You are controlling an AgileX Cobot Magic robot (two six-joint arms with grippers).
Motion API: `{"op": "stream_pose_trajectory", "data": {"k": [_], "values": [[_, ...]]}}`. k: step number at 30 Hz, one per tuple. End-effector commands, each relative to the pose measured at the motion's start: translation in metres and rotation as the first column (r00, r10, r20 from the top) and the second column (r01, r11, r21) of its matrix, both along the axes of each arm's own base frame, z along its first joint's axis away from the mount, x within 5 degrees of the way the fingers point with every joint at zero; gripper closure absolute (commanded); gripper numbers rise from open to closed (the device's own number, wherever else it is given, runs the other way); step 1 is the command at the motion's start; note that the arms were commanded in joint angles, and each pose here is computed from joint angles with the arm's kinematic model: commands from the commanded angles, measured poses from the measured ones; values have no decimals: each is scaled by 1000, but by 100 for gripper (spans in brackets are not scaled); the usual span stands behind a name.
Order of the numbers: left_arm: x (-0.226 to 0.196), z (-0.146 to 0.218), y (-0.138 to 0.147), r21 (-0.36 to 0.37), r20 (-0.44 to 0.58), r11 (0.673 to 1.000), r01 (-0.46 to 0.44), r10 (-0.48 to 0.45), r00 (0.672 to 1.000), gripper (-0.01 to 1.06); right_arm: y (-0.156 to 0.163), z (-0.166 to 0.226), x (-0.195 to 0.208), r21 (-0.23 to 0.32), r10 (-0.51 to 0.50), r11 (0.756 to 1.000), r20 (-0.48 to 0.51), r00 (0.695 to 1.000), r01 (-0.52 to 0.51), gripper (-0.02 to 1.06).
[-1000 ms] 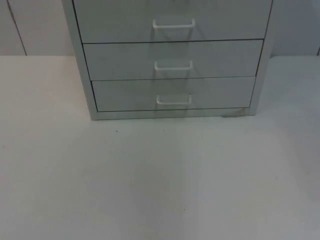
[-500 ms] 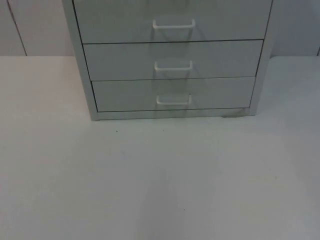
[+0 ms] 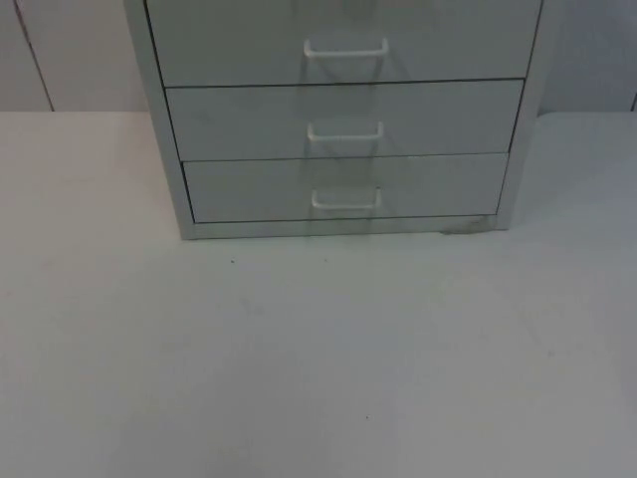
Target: Open the drawer with the left hand, place the block into the drawer with the right hand, then close the drawer with the left hand.
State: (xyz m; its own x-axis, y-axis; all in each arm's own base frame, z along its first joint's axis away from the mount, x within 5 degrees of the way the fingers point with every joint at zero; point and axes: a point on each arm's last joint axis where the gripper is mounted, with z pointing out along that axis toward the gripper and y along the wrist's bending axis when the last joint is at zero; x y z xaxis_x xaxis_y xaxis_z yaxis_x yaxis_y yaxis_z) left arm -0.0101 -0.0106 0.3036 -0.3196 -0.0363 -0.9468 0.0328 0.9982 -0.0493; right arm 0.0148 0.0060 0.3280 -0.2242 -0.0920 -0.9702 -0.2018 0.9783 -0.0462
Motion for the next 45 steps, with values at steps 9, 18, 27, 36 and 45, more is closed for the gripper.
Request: {"op": "stream_pose_trajectory", "data": {"k": [9, 18, 27, 36, 45], "values": [[-3, -11, 5, 65, -105, 997, -39, 46, 993, 105, -2, -17, -19, -24, 9, 1000, -76, 997, -11, 29], [0, -25, 7, 66, -186, 997, -50, 61, 981, 105, -3, -32, -21, -15, 5, 1000, -94, 996, -7, 29], [5, -30, 10, 60, -168, 994, -92, 101, 981, 105, -3, -42, -24, -32, 7, 999, -195, 981, -13, 29], [5, -30, 10, 60, -168, 994, -92, 101, 981, 105, -3, -47, -23, -37, 6, 999, -228, 974, -15, 29], [5, -30, 10, 54, -168, 994, -95, 103, 980, 101, -3, -47, -23, -39, 5, 999, -228, 974, -14, 24]]}}
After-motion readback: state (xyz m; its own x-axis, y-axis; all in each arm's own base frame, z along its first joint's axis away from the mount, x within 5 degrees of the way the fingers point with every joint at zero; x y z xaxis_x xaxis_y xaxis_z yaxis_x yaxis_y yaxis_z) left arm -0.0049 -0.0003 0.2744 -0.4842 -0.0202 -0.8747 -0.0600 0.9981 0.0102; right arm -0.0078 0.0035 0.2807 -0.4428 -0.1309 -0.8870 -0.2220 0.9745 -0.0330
